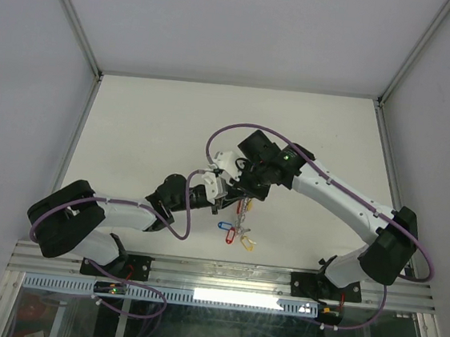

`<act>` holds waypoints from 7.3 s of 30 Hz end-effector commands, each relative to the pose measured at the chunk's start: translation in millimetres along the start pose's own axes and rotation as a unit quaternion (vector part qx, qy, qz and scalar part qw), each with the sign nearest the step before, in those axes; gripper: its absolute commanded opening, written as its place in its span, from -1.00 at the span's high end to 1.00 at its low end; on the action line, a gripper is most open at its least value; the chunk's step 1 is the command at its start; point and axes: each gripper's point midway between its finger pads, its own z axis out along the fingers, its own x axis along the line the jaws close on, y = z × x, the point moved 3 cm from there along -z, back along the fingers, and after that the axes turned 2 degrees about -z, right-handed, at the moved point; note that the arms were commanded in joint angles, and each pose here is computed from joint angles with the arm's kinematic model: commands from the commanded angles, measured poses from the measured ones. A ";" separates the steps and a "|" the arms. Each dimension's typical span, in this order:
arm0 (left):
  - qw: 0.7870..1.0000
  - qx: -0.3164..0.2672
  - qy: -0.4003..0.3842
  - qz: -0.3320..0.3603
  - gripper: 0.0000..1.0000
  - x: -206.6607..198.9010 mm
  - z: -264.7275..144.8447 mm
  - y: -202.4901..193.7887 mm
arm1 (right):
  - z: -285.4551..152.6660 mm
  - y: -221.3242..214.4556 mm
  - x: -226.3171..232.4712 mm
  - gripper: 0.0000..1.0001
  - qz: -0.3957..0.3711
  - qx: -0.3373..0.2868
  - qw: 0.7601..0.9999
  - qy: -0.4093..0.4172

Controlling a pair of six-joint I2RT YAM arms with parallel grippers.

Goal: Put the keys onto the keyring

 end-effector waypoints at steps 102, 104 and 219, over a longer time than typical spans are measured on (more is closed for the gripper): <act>0.997 -0.074 0.019 -0.016 1.00 1.5 -8.2 22.5 | 16.8 -9.1 8.8 0.90 0.279 -0.506 0.808 0.115; 0.997 -0.075 0.020 -0.016 1.00 1.9 -7.9 23.4 | 15.1 -9.3 9.3 0.97 0.277 -0.506 0.809 0.114; 0.976 0.032 0.203 -0.075 0.19 61.0 -12.5 -8.4 | 35.2 -160.7 -67.2 0.23 0.615 0.011 0.718 -0.325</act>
